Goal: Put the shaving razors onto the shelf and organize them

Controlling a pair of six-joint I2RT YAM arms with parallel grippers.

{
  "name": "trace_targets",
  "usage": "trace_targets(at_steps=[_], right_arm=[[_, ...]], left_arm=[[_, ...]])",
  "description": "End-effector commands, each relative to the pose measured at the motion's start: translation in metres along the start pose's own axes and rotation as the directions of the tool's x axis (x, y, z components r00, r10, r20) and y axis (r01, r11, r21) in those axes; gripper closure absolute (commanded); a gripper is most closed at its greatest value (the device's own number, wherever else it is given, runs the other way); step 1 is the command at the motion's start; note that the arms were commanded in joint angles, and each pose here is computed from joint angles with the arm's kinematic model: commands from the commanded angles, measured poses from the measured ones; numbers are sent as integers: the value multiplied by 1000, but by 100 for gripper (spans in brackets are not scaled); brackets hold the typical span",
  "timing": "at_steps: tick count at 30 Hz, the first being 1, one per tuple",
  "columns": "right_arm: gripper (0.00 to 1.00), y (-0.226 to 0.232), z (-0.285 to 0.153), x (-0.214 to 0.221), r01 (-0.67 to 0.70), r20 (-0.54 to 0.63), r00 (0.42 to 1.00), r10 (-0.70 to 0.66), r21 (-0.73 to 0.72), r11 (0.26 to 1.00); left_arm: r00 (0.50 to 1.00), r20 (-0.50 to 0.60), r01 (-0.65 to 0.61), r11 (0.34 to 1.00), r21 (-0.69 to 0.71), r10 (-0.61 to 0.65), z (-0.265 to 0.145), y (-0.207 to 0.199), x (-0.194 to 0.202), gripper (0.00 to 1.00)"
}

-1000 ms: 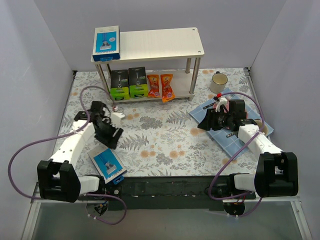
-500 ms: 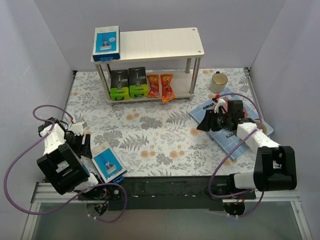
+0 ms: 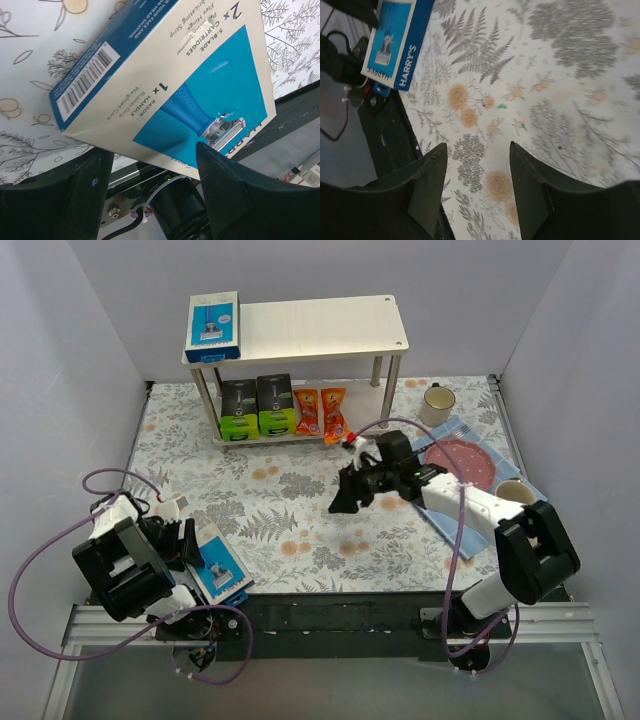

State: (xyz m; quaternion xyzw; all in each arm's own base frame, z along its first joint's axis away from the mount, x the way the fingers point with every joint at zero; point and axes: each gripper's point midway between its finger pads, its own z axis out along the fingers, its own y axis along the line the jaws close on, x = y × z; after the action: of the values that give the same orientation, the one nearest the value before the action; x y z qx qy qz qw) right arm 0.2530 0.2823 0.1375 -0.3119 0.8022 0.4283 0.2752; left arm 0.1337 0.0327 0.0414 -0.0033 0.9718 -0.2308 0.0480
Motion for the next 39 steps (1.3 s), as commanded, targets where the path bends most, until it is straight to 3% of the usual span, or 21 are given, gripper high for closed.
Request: trace_targets(at_steps=[1, 7, 10, 15, 19, 26, 35, 39], right_arm=[[39, 38, 46, -3, 27, -46, 998, -32, -113, 993], [35, 53, 120, -4, -69, -152, 988, 37, -206, 976], [34, 71, 146, 7, -93, -193, 980, 46, -245, 965], [33, 98, 177, 8, -182, -225, 966, 126, -251, 951], [32, 108, 206, 27, -260, -292, 937, 192, -216, 941], [34, 128, 230, 59, -327, -387, 893, 231, -202, 923], [50, 79, 238, 66, -264, -341, 911, 230, -55, 963], [55, 46, 231, 58, -238, -323, 920, 222, -8, 971]], left_arm=[[999, 30, -26, 999, 40, 25, 8, -9, -9, 35], [996, -56, -72, 997, 36, 73, 21, -23, -13, 38], [997, -66, -32, 997, 68, 37, 25, -34, -22, 39], [994, -109, 1, 999, 49, 4, 31, -36, -30, 42], [991, -123, 60, 996, 61, -53, 32, -38, -35, 44], [990, -136, 58, 995, 76, -47, 36, -39, -44, 49], [982, -177, -34, 980, 195, 70, 41, -70, -50, 52], [979, -152, -95, 967, 235, 133, 41, -86, -71, 52]])
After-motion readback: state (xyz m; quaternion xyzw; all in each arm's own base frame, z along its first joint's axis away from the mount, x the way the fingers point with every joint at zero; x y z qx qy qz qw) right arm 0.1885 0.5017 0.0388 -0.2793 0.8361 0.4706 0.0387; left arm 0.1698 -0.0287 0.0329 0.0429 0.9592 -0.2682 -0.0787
